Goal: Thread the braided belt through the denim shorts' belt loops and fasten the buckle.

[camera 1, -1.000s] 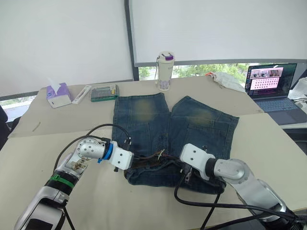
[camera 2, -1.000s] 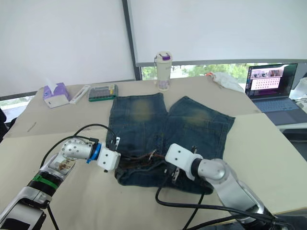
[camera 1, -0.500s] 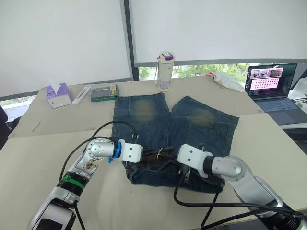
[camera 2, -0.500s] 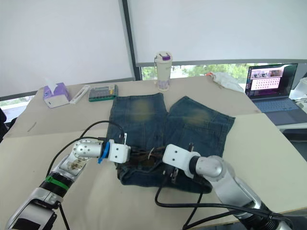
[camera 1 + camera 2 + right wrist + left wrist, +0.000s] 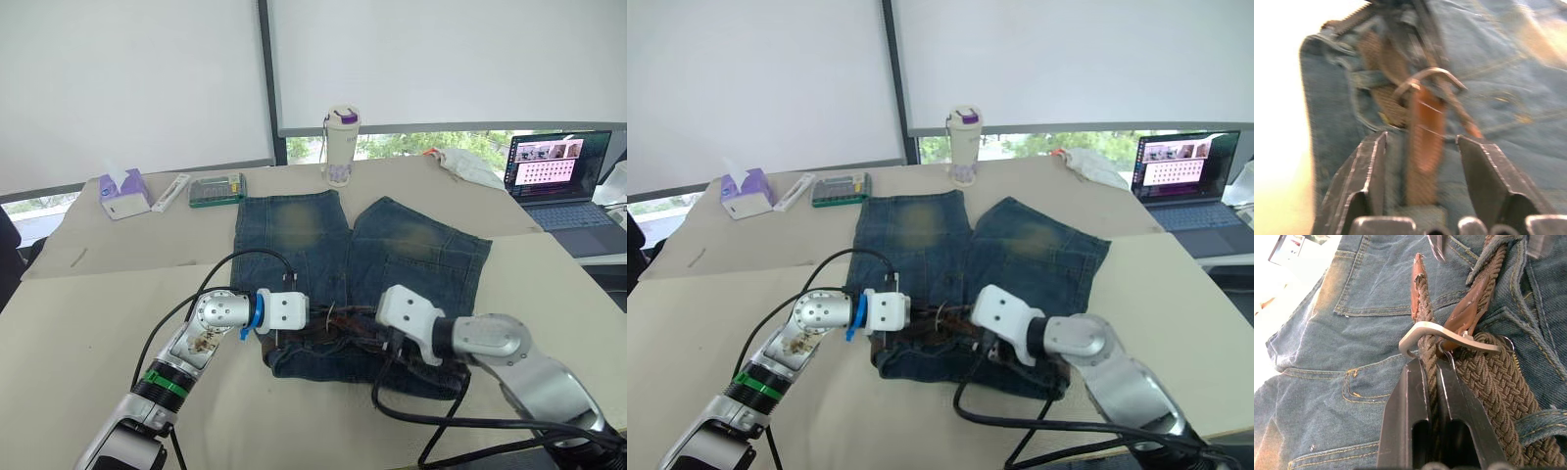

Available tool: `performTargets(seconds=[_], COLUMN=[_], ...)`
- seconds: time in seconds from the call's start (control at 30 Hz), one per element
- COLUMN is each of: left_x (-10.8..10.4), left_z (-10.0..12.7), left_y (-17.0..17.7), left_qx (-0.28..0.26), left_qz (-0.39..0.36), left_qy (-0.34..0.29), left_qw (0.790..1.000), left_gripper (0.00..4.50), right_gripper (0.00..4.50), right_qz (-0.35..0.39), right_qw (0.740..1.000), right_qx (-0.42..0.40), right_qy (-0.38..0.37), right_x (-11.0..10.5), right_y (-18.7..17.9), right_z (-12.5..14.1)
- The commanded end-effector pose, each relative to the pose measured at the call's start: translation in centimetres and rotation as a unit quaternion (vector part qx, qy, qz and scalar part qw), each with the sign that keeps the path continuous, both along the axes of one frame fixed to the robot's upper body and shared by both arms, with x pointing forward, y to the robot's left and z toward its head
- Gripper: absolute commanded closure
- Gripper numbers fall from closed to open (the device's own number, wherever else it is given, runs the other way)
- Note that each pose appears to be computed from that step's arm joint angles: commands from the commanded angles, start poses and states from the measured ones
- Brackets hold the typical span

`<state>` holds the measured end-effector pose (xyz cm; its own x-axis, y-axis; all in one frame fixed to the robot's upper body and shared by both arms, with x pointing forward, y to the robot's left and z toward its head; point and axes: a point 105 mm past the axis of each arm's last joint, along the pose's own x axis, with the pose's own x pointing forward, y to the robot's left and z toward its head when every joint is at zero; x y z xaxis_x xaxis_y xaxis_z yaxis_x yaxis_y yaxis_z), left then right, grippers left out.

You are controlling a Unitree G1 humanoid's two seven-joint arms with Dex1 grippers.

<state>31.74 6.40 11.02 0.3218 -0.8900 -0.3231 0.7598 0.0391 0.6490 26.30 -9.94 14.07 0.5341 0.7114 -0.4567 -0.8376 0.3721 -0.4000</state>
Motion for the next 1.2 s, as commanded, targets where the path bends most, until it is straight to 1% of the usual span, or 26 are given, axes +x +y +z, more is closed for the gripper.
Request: performTargets(seconds=[0.03, 0.07, 0.17, 0.3, 0.4, 0.53, 0.57, 0.6, 0.63, 0.67, 0.7, 0.73, 0.77, 0.8, 0.83, 0.87, 0.9, 0.93, 0.97, 1.0, 1.03, 1.07, 1.1, 1.17, 1.2], left_x=[0.0, 0.0, 0.0, 0.0, 0.0, 0.0, -0.1, -0.2, -0.3, -0.3, -0.5, -0.8, -1.3, -1.9, -2.5, -3.1, -3.7, -4.0, -4.4, -4.6, -4.7, -4.7, -4.5, -4.3, -4.5], left_z=[1.3, 1.3, 1.5, 1.7, 1.9, 2.3, 2.5, 2.6, 3.4, 4.3, 4.9, 5.2, 5.2, 4.8, 4.3, 3.6, 2.5, 1.8, 0.9, -0.4, -1.7, -2.8, -4.1, -6.3, -7.3], left_y=[-0.4, -0.4, -0.6, -0.6, -0.7, -0.7, -0.5, -0.4, -0.2, 0.3, 0.5, 1.1, 1.9, 2.5, 3.1, 3.7, 4.4, 4.8, 5.1, 5.4, 5.6, 5.9, 6.2, 6.9, 7.2], left_qx=[-0.011, -0.012, -0.015, -0.017, -0.02, -0.027, -0.044, -0.056, -0.107, -0.159, -0.188, -0.214, -0.223, -0.22, -0.213, -0.206, -0.194, -0.186, -0.173, -0.15, -0.126, -0.11, -0.092, -0.057, -0.04], left_qz=[-0.004, -0.005, -0.007, -0.008, -0.009, -0.008, -0.004, -0.002, 0.017, 0.033, 0.041, 0.049, 0.054, 0.058, 0.06, 0.064, 0.075, 0.083, 0.093, 0.108, 0.126, 0.142, 0.164, 0.196, 0.206], left_qy=[-0.022, -0.022, -0.023, -0.025, -0.026, -0.031, -0.003, 0.019, 0.089, 0.159, 0.205, 0.263, 0.315, 0.354, 0.385, 0.415, 0.434, 0.446, 0.455, 0.456, 0.447, 0.447, 0.446, 0.433, 0.434], left_qw=[1.0, 1.0, 1.0, 1.0, 0.999, 0.999, 0.999, 0.998, 0.99, 0.974, 0.96, 0.939, 0.921, 0.907, 0.896, 0.884, 0.877, 0.872, 0.869, 0.871, 0.876, 0.877, 0.875, 0.878, 0.876], left_gripper=[4.5, 4.5, 4.5, 4.5, 4.5, 4.5, 4.5, 4.5, 4.5, 3.76, 3.53, 3.26, 2.81, 2.46, 2.18, 1.8, 2.11, 2.23, 2.48, 2.7, 3.08, 3.49, 3.74, 4.41, 4.46], right_gripper=[2.06, 2.06, 2.06, 2.06, 2.87, 4.23, 4.47, 4.47, 4.47, 4.5, 4.5, 4.5, 4.5, 4.5, 4.5, 4.5, 4.5, 4.5, 4.5, 4.5, 4.5, 4.5, 4.5, 4.5, 4.5], right_qz=[-0.002, -0.003, -0.023, -0.019, -0.017, -0.016, -0.018, -0.02, -0.023, -0.026, -0.028, -0.031, -0.034, -0.036, -0.036, -0.036, -0.036, -0.037, -0.037, -0.037, -0.039, -0.04, -0.042, -0.05, -0.056], right_qw=[0.999, 0.999, 0.996, 0.994, 0.993, 0.994, 0.994, 0.994, 0.994, 0.994, 0.994, 0.994, 0.994, 0.994, 0.994, 0.994, 0.994, 0.994, 0.994, 0.994, 0.994, 0.994, 0.994, 0.994, 0.993], right_qx=[0.01, 0.011, -0.024, -0.06, -0.066, -0.049, -0.049, -0.048, -0.048, -0.05, -0.052, -0.053, -0.052, -0.05, -0.049, -0.048, -0.048, -0.048, -0.047, -0.047, -0.048, -0.048, -0.05, -0.06, -0.069], right_qy=[-0.042, -0.047, -0.079, -0.09, -0.097, -0.097, -0.097, -0.096, -0.095, -0.094, -0.094, -0.093, -0.092, -0.09, -0.089, -0.088, -0.087, -0.087, -0.086, -0.086, -0.086, -0.085, -0.084, -0.082, -0.08], right_x=[0.6, 0.8, 2.2, 2.9, 3.1, 3.1, 3.0, 3.0, 2.9, 2.8, 2.7, 2.5, 2.4, 2.3, 2.1, 2.0, 1.8, 1.7, 1.6, 1.5, 1.5, 1.4, 1.4, 1.1, 0.9], right_y=[0.7, 0.9, 0.8, 0.8, 0.9, 1.2, 1.1, 1.0, 0.8, 0.6, 0.4, 0.1, -0.1, -0.1, -0.2, -0.3, -0.3, -0.4, -0.4, -0.5, -0.5, -0.6, -0.8, -1.5, -2.1], right_z=[1.8, 1.9, 1.3, 0.1, 0.0, 0.2, 0.2, 0.2, 0.2, 0.2, 0.1, 0.1, 0.0, 0.0, 0.0, -0.1, -0.2, -0.2, -0.3, -0.3, -0.3, -0.3, -0.4, -0.5, -0.6])
